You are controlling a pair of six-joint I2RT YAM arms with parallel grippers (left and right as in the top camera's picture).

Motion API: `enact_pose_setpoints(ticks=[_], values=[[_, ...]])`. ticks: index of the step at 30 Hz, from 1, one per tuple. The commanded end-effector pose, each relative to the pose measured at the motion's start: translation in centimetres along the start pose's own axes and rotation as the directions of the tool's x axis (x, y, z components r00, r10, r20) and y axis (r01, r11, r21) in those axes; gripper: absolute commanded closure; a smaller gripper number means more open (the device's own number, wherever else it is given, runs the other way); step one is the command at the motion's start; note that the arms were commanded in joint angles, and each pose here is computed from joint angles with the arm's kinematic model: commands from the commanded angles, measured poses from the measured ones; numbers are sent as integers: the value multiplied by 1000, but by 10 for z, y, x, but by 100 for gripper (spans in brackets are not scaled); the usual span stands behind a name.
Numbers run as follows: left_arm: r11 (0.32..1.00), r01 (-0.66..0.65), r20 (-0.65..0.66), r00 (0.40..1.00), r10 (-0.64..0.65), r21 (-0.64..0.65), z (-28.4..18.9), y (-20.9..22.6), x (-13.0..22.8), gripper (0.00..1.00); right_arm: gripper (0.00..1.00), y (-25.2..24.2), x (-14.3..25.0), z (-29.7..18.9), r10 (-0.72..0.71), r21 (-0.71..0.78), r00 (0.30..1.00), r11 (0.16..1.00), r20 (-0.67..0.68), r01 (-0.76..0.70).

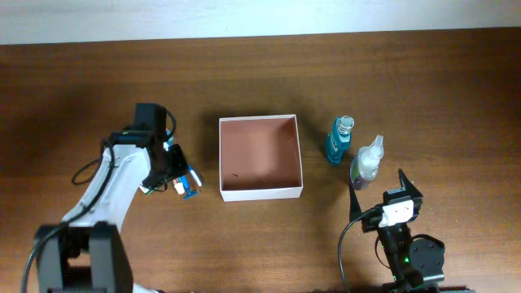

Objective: Pack container
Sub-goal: 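Lower the left gripper and grasp the green toothpaste tube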

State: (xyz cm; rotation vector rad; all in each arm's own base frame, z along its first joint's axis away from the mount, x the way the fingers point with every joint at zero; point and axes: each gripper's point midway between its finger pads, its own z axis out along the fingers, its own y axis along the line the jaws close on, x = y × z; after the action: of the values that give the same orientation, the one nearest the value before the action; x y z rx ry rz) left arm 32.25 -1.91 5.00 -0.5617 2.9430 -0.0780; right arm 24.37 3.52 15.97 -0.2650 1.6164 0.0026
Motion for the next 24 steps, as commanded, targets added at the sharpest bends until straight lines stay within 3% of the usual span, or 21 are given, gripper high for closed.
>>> enact_pose_setpoints(ticks=[1,8,24], values=[[999,34,-36,999,-35,-32,17,3,2,55,2,1,2,0,-3,1,1000,1000,-4,3],[998,41,-38,998,-43,-43,24,6,-1,61,2,1,2,0,-3,1,1000,1000,-4,3],[997,77,-4,997,-77,-32,27,14,-13,62,2,1,2,0,-3,1,1000,1000,-4,3]])
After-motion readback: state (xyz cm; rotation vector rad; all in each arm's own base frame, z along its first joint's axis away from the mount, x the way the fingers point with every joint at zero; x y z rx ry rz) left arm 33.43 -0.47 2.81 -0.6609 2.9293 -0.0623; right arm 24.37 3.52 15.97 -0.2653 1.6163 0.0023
